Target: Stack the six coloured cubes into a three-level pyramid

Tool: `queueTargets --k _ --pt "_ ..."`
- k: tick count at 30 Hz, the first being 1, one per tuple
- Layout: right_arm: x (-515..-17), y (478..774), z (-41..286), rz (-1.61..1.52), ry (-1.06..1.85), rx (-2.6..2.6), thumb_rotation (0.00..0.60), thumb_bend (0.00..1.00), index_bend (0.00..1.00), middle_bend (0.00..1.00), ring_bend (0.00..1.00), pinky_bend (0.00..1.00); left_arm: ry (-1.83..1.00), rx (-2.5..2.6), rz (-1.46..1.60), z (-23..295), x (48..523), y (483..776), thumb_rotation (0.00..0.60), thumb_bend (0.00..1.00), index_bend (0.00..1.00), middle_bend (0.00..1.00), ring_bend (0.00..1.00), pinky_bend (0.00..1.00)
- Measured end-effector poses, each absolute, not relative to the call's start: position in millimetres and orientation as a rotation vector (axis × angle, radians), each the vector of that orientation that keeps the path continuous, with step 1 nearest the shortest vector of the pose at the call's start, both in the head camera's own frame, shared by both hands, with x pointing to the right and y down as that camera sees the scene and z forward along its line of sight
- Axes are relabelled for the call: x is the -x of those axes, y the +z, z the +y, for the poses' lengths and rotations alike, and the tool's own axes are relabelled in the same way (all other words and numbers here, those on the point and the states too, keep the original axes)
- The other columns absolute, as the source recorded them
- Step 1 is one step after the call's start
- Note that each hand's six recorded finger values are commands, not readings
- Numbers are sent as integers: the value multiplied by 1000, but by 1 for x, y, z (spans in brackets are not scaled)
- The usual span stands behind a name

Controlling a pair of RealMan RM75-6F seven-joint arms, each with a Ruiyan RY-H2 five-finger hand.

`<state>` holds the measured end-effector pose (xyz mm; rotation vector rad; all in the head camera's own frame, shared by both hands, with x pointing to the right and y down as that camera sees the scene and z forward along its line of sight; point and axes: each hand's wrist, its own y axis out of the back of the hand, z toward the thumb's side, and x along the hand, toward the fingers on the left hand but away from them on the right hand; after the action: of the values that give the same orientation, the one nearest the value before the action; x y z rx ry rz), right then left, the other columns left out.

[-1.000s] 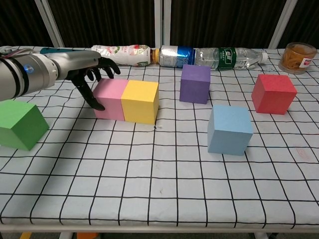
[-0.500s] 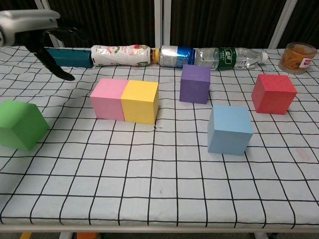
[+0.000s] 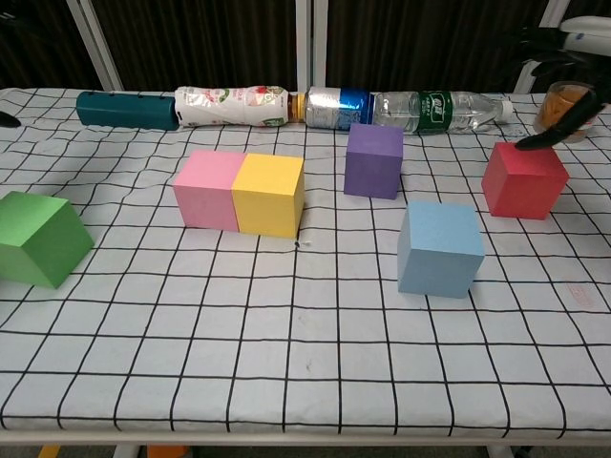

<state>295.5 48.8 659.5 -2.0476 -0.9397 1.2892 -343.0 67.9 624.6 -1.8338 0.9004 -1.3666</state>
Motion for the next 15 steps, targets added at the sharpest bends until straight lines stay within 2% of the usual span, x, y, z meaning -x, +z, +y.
queueTargets --k 3,7,11,15 --pt "-272 676 37 -942 1295 2083 600 12 51 192 42 121 -1362 1840 894 69 343 624 600 82 216 120 59 131" --pt "-248 697 27 -952 1311 2113 600 13 107 234 42 121 -1354 1856 880 72 340 623 600 81 216 120 59 131" --pt "-228 716 25 -966 1321 2138 600 14 166 276 42 121 -1350 1879 866 75 338 623 600 80 216 120 58 131" --pt "-210 732 24 -981 1321 2152 600 13 176 281 43 121 -1342 1893 863 76 335 623 600 75 216 120 59 131"
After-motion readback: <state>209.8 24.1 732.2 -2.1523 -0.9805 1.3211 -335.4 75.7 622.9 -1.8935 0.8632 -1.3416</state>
